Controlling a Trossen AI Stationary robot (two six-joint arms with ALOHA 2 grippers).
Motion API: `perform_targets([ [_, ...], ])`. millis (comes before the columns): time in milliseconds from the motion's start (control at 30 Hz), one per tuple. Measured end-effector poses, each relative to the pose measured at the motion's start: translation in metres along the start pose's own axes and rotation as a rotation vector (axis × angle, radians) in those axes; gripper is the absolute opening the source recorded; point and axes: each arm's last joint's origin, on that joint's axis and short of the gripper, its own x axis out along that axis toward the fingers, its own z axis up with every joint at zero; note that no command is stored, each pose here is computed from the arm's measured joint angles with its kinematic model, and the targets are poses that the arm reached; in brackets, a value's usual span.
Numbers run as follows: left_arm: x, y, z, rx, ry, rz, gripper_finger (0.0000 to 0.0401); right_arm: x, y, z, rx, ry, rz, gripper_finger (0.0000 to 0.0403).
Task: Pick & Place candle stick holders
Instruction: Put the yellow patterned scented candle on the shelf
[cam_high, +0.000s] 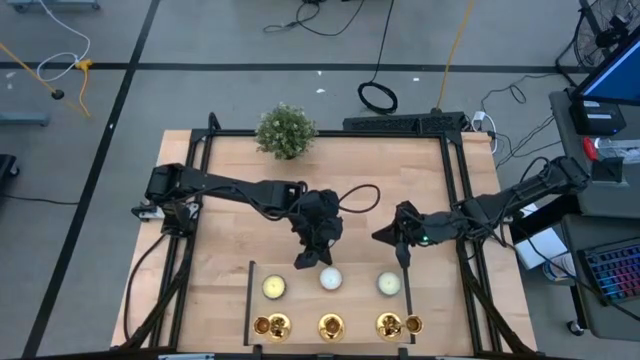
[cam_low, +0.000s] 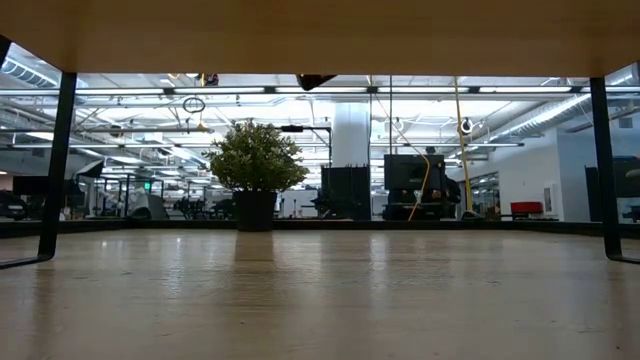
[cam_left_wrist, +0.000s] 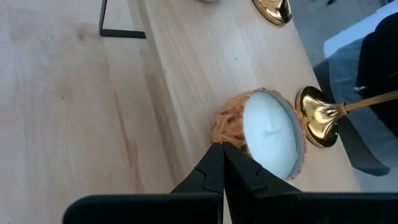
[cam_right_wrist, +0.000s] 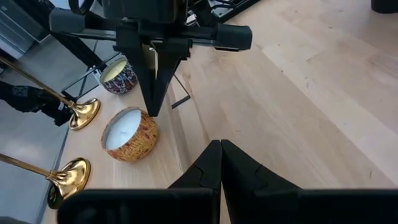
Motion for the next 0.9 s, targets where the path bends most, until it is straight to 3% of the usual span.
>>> perform_targets([
  [900, -0.0002, -0.0013, -0.0022, -0.009, 0.025, -0.048, 0.0000, 0.0000, -0.0001, -0.0001, 0.007, 0.004, 0.003, 0.0000],
])
